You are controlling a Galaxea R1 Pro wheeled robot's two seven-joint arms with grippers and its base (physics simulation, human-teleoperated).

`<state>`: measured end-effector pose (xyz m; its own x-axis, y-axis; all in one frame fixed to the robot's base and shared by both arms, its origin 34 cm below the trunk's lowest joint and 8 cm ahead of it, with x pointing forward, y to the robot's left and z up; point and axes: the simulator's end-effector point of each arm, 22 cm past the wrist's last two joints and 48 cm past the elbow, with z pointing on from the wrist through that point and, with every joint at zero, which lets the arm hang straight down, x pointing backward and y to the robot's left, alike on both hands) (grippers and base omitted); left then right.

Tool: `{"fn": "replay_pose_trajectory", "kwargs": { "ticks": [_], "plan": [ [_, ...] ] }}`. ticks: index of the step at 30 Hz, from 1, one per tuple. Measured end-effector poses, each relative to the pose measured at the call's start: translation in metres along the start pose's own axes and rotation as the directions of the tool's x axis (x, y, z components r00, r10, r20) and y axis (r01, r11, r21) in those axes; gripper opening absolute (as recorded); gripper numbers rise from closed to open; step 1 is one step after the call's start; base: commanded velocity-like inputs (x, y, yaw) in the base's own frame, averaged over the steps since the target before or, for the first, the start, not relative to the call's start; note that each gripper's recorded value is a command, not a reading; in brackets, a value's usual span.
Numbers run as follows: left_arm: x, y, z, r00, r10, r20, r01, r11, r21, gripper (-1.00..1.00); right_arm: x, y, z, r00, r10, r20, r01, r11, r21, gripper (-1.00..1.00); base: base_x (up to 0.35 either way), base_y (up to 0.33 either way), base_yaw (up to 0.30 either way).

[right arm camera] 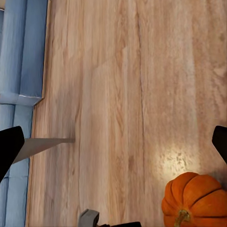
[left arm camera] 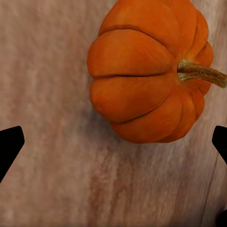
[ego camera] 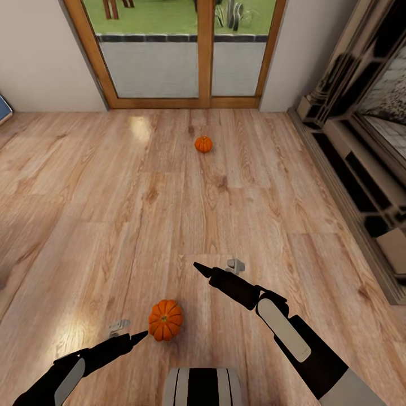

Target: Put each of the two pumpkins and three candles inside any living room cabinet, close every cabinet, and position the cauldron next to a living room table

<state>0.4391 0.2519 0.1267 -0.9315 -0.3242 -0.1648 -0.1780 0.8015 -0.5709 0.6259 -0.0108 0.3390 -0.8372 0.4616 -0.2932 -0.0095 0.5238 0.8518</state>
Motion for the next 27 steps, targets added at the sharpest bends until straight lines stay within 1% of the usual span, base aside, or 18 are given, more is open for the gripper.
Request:
{"fn": "replay_pose_trajectory", "kwargs": {
  "ticks": [5,10,15,21,27],
  "plan": [
    [-0.0012,0.0010,-0.0007,1.000,-0.001,0.003,0.001,1.000,-0.002,1.00,0.0000,0.0001,-0.0001,1.000,0.001,0.000,-0.001,1.000,0.000,1.00,0.049,-0.027,0.000],
    [-0.0079,-0.0024,-0.0008,1.000,0.009,0.015,-0.009,1.000,0.005,1.00,-0.0001,0.0005,0.0000,1.000,0.000,0.000,0.000,1.000,-0.001,1.00,0.090,-0.075,0.000],
    [-0.0089,-0.0034,-0.0006,1.000,0.011,0.017,-0.011,1.000,0.007,1.00,-0.0001,0.0003,0.0000,1.000,0.000,0.000,0.000,1.000,-0.001,1.00,0.030,-0.009,0.000],
    [-0.0086,-0.0030,-0.0009,1.000,0.011,0.016,-0.011,1.000,0.006,1.00,-0.0001,0.0003,-0.0001,1.000,0.000,0.000,0.000,1.000,0.000,1.00,0.176,-0.001,0.000],
    [-0.0087,-0.0027,-0.0009,1.000,0.011,0.016,-0.011,1.000,0.006,1.00,0.0000,0.0002,0.0000,1.000,0.000,0.000,0.000,1.000,0.000,1.00,0.025,0.000,0.000]
  ]
}}
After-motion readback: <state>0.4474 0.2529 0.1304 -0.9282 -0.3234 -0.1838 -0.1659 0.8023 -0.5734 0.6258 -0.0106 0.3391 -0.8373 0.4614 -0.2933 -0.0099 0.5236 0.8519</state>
